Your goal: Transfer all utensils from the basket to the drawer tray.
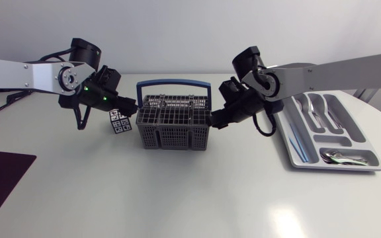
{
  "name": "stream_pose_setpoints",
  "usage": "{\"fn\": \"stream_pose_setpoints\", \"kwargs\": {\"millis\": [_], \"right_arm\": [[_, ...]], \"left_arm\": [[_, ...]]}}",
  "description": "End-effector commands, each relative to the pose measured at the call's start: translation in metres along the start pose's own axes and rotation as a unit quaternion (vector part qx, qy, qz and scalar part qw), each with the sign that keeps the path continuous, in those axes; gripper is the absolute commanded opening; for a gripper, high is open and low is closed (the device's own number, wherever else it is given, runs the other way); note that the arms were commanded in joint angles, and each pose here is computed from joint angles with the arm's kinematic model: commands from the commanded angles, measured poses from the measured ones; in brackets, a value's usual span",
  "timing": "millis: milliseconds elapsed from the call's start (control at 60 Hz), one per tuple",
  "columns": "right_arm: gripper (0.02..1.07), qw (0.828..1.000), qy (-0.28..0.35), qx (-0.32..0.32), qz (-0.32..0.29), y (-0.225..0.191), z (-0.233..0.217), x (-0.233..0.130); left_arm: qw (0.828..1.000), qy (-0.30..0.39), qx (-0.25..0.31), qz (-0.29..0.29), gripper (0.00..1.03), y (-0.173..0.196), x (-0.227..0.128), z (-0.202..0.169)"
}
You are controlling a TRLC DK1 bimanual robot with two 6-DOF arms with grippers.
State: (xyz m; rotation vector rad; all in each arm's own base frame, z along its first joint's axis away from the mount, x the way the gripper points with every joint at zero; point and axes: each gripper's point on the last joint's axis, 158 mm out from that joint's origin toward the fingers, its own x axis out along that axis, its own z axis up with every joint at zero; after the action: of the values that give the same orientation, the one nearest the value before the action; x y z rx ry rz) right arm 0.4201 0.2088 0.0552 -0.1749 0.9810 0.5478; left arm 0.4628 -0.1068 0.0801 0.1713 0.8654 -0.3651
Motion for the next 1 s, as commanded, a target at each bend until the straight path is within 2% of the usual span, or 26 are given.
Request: {"fn": "stream_pose_setpoints", "kwargs": {"millis": [0, 150, 250, 433, 717, 983], "right_arm": [[0.62, 1.0, -0.01, -0.011, -0.011, -0.002, -0.001, -0.011], [0.9, 0.999, -0.023, -0.02, -0.04, -0.013, -0.003, -0.029], [1.03, 0.997, -0.037, -0.03, -0.066, -0.026, -0.002, -0.044], [1.03, 0.992, -0.068, -0.041, -0.096, -0.041, -0.002, -0.077], [1.03, 0.979, -0.136, -0.053, -0.143, -0.058, -0.004, -0.145], [1.03, 0.972, -0.16, -0.013, -0.17, -0.081, -0.034, -0.173]], "left_arm": [[1.0, 0.001, 0.007, -0.001, 0.77, 0.0, -0.009, -0.008], [1.0, -0.013, 0.008, 0.004, 0.8, 0.002, -0.026, -0.007], [0.999, -0.029, 0.012, 0.009, 0.81, 0.003, -0.042, -0.003], [0.997, -0.072, 0.014, 0.023, 0.96, 0.004, -0.082, 0.005], [0.985, -0.157, 0.034, 0.058, 0.97, 0.003, -0.15, 0.015], [0.978, -0.186, 0.036, 0.091, 0.98, 0.012, -0.174, 0.003]]}}
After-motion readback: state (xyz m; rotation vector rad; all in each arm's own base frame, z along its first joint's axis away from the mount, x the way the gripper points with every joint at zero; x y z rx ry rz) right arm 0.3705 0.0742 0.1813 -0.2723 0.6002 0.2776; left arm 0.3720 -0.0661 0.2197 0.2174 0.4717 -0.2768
